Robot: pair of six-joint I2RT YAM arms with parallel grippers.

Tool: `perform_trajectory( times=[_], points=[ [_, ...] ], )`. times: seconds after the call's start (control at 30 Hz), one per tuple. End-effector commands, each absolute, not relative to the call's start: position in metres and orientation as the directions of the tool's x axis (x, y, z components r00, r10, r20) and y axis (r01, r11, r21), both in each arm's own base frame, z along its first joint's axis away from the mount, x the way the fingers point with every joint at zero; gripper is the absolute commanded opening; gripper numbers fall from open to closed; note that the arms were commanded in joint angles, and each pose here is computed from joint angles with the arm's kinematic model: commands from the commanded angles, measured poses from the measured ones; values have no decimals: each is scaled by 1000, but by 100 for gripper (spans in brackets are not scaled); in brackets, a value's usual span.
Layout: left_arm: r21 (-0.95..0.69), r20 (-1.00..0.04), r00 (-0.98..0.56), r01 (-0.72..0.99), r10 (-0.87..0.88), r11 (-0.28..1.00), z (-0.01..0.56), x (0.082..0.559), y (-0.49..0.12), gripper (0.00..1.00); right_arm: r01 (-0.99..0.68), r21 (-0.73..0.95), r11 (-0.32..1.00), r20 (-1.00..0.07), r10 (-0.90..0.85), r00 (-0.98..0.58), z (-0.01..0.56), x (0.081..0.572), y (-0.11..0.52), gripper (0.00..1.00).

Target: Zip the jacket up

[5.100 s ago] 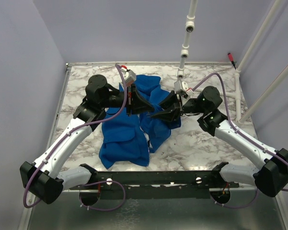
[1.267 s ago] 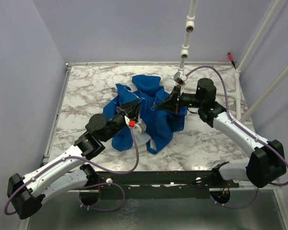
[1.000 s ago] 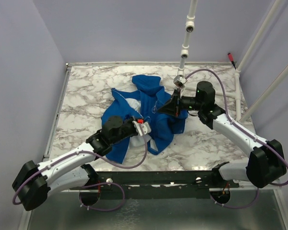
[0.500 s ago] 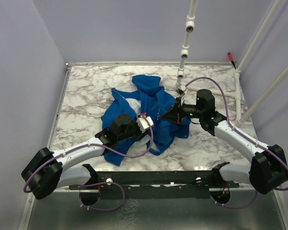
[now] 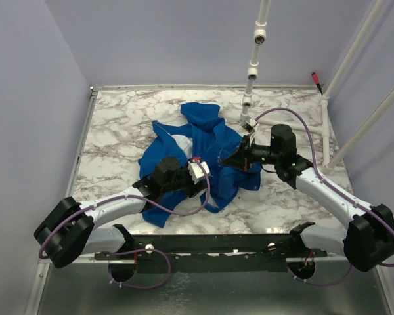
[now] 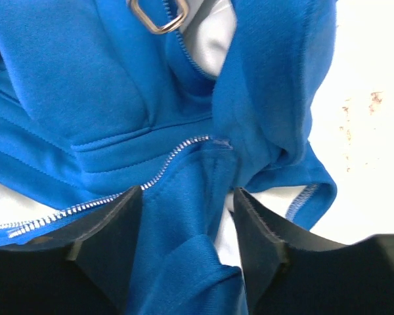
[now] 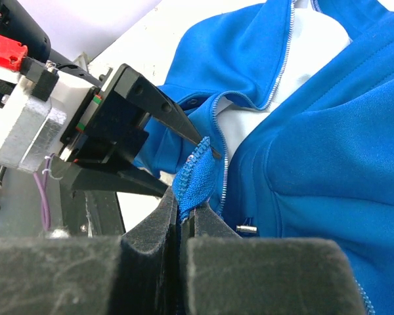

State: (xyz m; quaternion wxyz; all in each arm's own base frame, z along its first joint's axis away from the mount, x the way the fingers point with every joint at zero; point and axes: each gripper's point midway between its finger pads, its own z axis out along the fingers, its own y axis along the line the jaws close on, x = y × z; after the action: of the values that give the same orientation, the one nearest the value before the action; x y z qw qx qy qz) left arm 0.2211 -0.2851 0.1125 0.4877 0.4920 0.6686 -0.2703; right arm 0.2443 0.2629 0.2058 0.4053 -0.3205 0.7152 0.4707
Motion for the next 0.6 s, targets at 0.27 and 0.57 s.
perform_trajectory(
  times=[0.27,0.57],
  points=[
    [152,-947,5,889,322,431,117,247,-298,71,-835,404,373,-885,-69,-460,213,240,258,1],
    [244,-899,81,909,431,338,80,240,-291,63,-823,404,398,-883,-66,-465,211,239,254,1]
  ],
)
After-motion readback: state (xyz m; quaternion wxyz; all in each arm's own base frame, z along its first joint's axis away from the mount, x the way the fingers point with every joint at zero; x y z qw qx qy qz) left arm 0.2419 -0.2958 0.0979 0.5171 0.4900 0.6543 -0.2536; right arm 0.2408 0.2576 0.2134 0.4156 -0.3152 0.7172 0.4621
